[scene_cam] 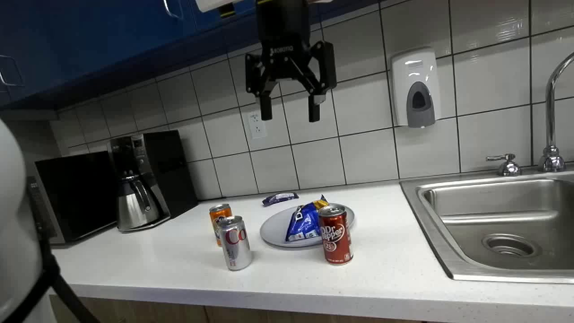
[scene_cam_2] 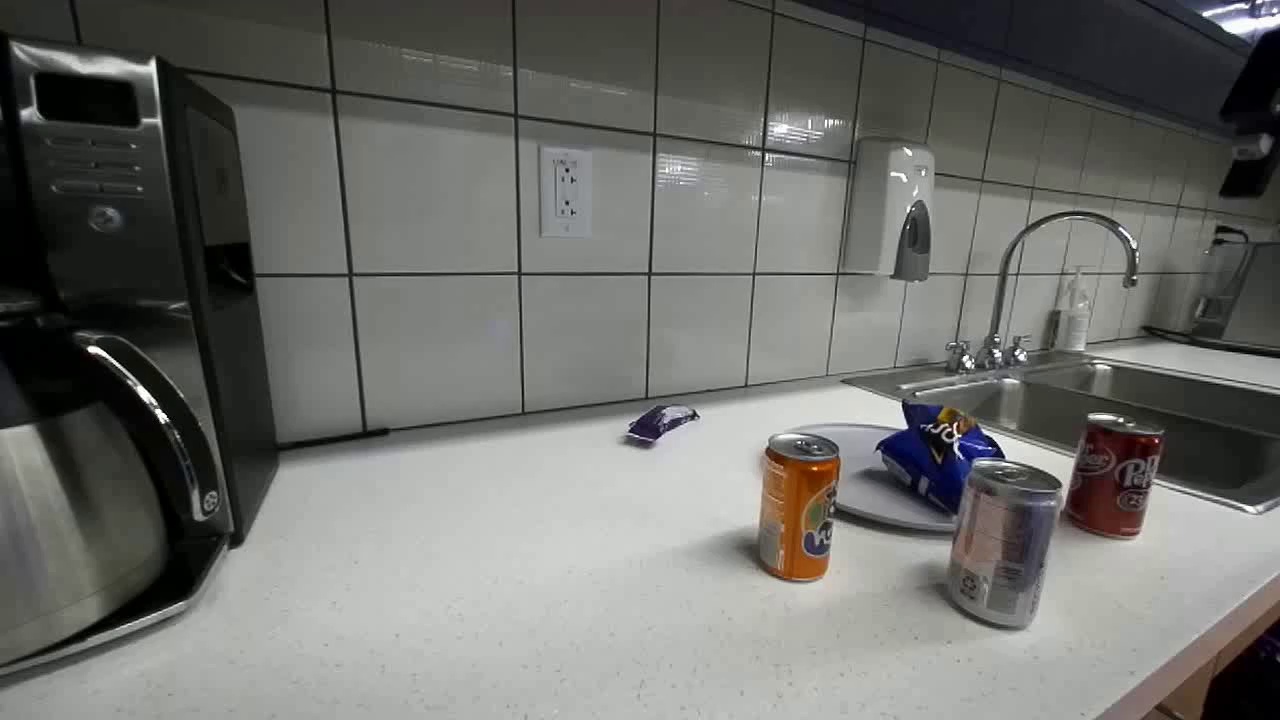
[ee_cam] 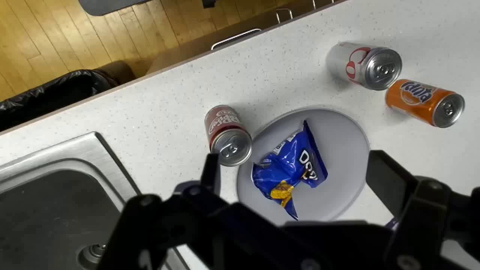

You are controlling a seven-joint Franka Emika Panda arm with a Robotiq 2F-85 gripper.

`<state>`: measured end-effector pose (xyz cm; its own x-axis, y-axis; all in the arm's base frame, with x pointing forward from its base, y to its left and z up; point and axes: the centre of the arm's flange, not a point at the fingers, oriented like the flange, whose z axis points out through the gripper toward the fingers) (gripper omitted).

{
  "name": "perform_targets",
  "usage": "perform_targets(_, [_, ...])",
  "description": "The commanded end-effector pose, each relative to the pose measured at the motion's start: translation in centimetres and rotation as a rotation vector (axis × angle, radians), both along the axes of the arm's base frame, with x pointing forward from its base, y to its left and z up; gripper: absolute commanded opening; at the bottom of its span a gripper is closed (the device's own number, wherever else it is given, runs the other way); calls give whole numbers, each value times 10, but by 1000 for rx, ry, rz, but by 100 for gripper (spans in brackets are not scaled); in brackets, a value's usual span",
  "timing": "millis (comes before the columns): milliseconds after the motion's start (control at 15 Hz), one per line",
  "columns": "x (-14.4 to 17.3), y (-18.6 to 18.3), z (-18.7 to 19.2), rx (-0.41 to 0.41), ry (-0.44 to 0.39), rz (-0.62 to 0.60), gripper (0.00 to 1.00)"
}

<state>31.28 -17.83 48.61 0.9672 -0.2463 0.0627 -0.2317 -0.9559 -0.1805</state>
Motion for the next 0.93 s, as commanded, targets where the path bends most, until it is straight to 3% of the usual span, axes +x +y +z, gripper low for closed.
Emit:
perform_targets(0, [0, 0, 0, 0, 1, 0, 100])
perform_targets(333, [3, 2, -3, 5, 7, -17, 100])
perform_targets(867, [41, 13, -18, -88, -107, -253, 100])
